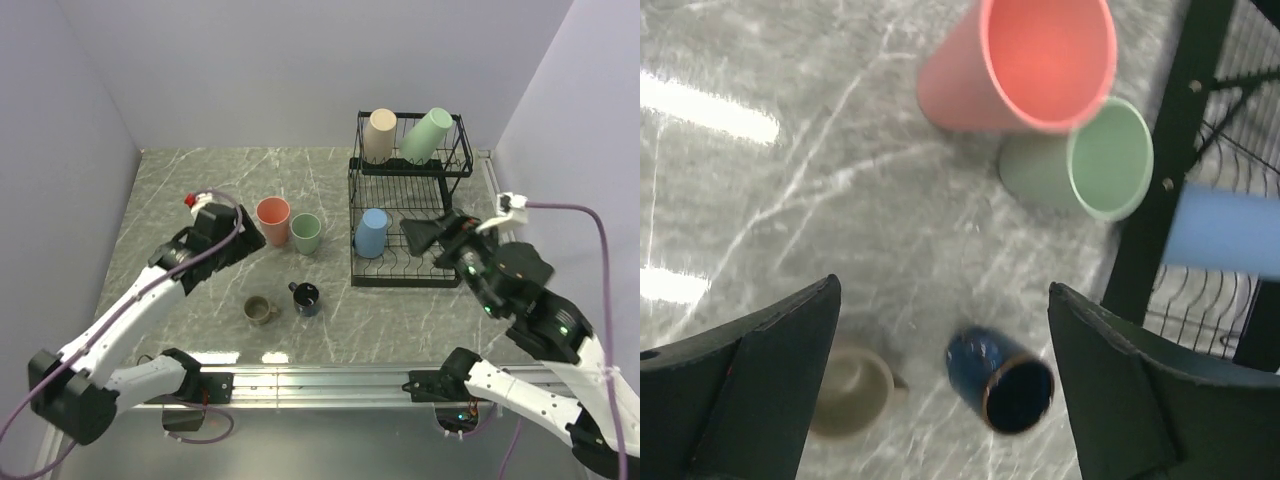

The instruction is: Load the cups into the dish rack

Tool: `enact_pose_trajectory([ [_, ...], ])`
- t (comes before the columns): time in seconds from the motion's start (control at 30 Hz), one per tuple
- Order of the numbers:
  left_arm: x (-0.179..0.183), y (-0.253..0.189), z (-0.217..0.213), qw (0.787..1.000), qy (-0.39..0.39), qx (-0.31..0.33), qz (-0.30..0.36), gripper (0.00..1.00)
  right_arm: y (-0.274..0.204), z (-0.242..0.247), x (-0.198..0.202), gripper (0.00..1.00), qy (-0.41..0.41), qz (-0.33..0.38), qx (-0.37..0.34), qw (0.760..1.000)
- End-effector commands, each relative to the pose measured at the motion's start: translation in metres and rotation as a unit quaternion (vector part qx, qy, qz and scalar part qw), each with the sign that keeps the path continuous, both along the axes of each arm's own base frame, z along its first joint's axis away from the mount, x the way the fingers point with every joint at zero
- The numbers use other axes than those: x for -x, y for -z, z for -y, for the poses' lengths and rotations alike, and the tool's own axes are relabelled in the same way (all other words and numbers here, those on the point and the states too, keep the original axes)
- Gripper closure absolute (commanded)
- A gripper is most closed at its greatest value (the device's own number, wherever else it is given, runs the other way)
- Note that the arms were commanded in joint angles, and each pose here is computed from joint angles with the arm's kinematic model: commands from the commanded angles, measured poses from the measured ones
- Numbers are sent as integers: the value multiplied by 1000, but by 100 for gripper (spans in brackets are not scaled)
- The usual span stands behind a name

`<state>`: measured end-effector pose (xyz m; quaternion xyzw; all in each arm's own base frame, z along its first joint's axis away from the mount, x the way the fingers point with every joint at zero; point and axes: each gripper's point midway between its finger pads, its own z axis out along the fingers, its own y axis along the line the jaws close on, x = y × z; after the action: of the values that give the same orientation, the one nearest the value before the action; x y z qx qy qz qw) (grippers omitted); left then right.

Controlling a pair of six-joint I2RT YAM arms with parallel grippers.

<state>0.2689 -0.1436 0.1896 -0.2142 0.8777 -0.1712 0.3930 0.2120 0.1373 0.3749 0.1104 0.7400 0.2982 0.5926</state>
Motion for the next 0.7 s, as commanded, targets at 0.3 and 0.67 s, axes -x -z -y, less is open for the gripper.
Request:
enact_pose_trajectory([
  [0.3, -113, -17, 34, 998, 60, 10, 15, 16, 12, 36, 58, 7, -27, -59, -38, 997],
  [0.67, -122, 49, 2, 991, 4, -98, -87, 37, 12, 61, 66, 7, 7, -58, -31, 998],
])
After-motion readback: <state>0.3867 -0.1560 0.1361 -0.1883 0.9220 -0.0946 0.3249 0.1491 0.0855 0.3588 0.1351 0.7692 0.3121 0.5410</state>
